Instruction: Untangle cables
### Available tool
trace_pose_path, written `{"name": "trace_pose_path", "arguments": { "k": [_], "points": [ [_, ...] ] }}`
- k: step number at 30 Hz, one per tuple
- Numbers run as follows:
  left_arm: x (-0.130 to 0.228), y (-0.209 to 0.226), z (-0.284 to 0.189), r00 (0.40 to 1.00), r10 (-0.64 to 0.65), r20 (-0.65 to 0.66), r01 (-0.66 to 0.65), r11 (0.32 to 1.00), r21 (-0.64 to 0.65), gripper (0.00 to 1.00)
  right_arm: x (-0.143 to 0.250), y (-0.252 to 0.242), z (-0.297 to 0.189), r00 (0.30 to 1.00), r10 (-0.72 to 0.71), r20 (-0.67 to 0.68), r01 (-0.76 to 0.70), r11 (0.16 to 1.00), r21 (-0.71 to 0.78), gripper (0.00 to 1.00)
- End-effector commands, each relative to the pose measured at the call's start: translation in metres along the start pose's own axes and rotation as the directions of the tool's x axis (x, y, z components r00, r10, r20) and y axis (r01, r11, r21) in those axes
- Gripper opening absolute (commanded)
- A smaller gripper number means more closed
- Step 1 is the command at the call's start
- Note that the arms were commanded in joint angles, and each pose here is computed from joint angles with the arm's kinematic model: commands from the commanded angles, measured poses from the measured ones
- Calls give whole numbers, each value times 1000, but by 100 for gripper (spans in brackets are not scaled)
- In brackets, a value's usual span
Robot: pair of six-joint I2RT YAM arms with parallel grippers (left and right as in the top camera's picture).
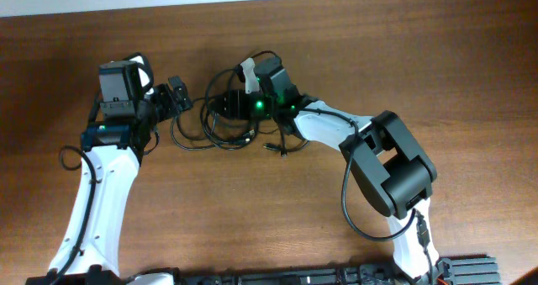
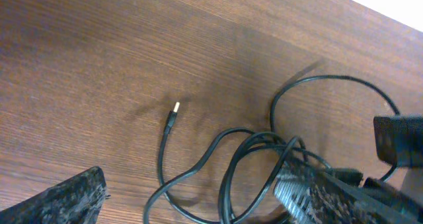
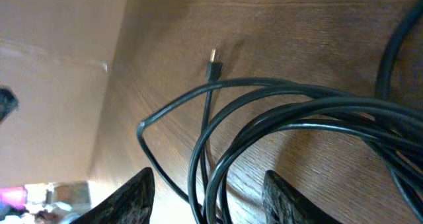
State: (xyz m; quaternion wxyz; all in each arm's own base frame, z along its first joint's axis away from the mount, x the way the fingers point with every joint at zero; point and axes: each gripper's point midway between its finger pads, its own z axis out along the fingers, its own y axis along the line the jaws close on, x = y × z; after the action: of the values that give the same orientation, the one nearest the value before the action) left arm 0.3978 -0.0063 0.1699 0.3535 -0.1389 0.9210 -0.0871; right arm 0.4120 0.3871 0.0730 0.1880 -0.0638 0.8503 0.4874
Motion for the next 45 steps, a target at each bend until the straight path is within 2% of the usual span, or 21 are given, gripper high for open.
{"name": "trace_pose_path", "arguments": {
  "k": [1, 3, 5, 7, 8, 11, 13, 15, 19, 23, 25, 28, 30, 31, 37, 38, 39, 41, 43, 44, 45],
  "points": [
    [0, 2, 2, 997, 82, -9, -82, 997, -13, 99, 5, 6, 14, 996, 84, 19, -84, 996, -5, 50],
    [3, 5, 6, 996, 80, -23, -81, 996, -22, 99, 10, 5, 25, 992, 119, 39, -120, 993, 11, 50],
    [4, 9, 7, 996, 79, -27, -81, 996, -45, 99, 19, -10, 36, 981, 190, 47, -192, 981, 38, 41],
    [4, 12, 7, 997, 80, -24, -81, 995, -61, 99, 14, -12, 39, 982, 178, 66, -180, 983, 20, 10],
    [5, 13, 10, 996, 79, -31, -81, 995, -64, 99, 11, -7, 37, 984, 167, 64, -167, 986, -8, 4],
    [21, 17, 31, 990, 99, -104, -106, 992, -67, 99, 13, 18, 25, 995, 91, -35, -94, 986, -137, 4],
    [46, -4, 53, 966, 166, -199, -148, 984, 100, 99, 17, 36, 10, 996, -19, -88, 2, 981, -192, 4],
    [60, -17, 64, 952, 190, -240, -143, 969, 199, 99, 21, 41, 0, 990, -80, -113, 59, 982, -181, 4],
    [70, -14, 77, 944, 184, -274, -131, 971, 200, 99, 41, 36, -12, 965, -184, -188, 160, 978, -136, 4],
    [82, -30, 87, 935, 189, -299, -105, 955, 277, 99, 41, 37, -16, 958, -219, -186, 198, 972, -124, 4],
    [80, -30, 89, 940, 152, -304, -69, 961, 267, 97, 41, 22, -15, 956, -226, -186, 221, 974, -48, 4],
    [59, -10, 85, 954, 15, -299, 50, 977, 209, 93, 49, 11, -17, 942, -252, -221, 255, 967, -17, 4],
    [45, -11, 79, 953, -49, -299, 137, 950, 281, 93, 52, 9, -18, 934, -270, -233, 274, 962, -16, 4],
    [41, -18, 74, 951, -55, -304, 164, 924, 346, 92, 52, 9, -18, 934, -274, -232, 277, 961, -17, 4],
    [74, -57, 87, 930, 46, -364, 100, 922, 373, 93, 52, 9, -18, 934, -273, -232, 276, 961, -17, 4],
    [84, -52, 98, 925, 58, -375, 64, 950, 307, 86, 52, 9, -18, 934, -272, -233, 276, 961, -17, 4],
    [99, -42, 109, 911, 63, -407, 38, 971, 236, 66, 52, 9, -19, 934, -269, -235, 274, 962, -14, 4],
    [123, -33, 121, 878, 55, -476, 42, 981, 191, 44, 49, 5, -25, 930, -284, -235, 295, 955, 15, 4],
    [146, -23, 129, 838, 35, -545, 59, 986, 154, 9, 33, 2, -42, 933, -294, -207, 318, 943, 92, 4],
    [154, -16, 132, 823, 26, -567, 57, 990, 128, 0, 21, 2, -57, 940, -289, -181, 316, 938, 143, 4],
    [158, -8, 133, 817, 19, -576, 38, 995, 87, 0, 4, 3, -79, 949, -283, -141, 307, 933, 189, 4]
  ]
}}
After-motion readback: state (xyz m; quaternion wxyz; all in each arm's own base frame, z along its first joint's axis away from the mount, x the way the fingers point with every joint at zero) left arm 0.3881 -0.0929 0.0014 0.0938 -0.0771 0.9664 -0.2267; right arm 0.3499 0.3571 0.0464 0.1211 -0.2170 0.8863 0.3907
